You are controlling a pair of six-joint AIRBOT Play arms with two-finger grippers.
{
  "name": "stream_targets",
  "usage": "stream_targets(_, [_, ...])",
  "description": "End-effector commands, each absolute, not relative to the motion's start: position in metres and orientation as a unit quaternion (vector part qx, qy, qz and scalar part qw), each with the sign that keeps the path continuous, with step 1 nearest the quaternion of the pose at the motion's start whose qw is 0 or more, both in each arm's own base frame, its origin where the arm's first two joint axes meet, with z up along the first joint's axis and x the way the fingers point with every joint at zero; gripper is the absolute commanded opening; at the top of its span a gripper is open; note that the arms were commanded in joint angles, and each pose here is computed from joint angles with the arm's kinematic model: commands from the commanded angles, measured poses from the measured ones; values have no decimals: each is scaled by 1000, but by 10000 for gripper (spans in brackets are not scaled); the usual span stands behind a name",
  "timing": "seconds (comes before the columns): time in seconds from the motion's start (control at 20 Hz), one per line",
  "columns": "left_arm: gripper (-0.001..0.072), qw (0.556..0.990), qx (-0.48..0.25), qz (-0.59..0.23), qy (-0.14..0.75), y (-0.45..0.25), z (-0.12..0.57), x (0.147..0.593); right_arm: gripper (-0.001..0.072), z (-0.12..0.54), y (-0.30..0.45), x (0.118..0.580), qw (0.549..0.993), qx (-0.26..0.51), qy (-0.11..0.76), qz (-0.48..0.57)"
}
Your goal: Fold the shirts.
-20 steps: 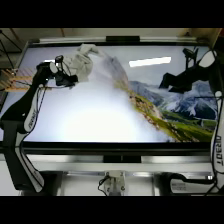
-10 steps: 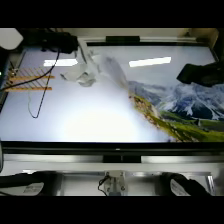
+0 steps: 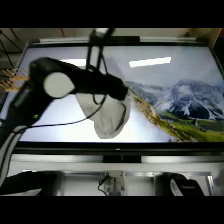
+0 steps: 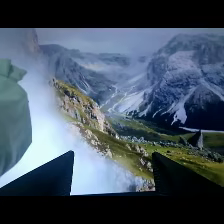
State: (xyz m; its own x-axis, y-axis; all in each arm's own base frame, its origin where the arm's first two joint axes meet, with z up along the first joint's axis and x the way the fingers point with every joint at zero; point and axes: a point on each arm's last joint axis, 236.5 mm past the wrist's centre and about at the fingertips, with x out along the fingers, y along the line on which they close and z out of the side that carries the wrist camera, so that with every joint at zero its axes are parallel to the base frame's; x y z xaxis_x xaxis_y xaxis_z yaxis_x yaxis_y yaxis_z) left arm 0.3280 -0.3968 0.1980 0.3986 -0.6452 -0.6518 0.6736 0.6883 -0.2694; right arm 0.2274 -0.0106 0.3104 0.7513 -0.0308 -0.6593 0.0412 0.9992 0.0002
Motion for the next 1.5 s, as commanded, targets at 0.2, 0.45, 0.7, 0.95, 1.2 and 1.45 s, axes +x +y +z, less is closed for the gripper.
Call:
stream_targets(0.2, [714,761,44,-332,555,-361,86,327,595,233,-2,225,885,29,464,-7])
stream_targets(0.45, [700,757,58,-228,610,-218,113,328,654,127,43,288,842,95,525,80])
stream_targets(0.7, [700,695,-20,-168,699,-182,12,251,653,42,61,316,779,85,603,148])
stream_targets(0.95, [527,674,-200,-170,691,-240,-62,231,653,-4,60,321,738,82,652,155])
stream_targets(1.2, [529,686,-235,-171,667,-268,-89,251,654,-11,58,326,739,76,651,157])
stream_targets(1.45, [504,689,-235,-161,667,-273,-106,254,668,-11,62,313,723,53,662,190])
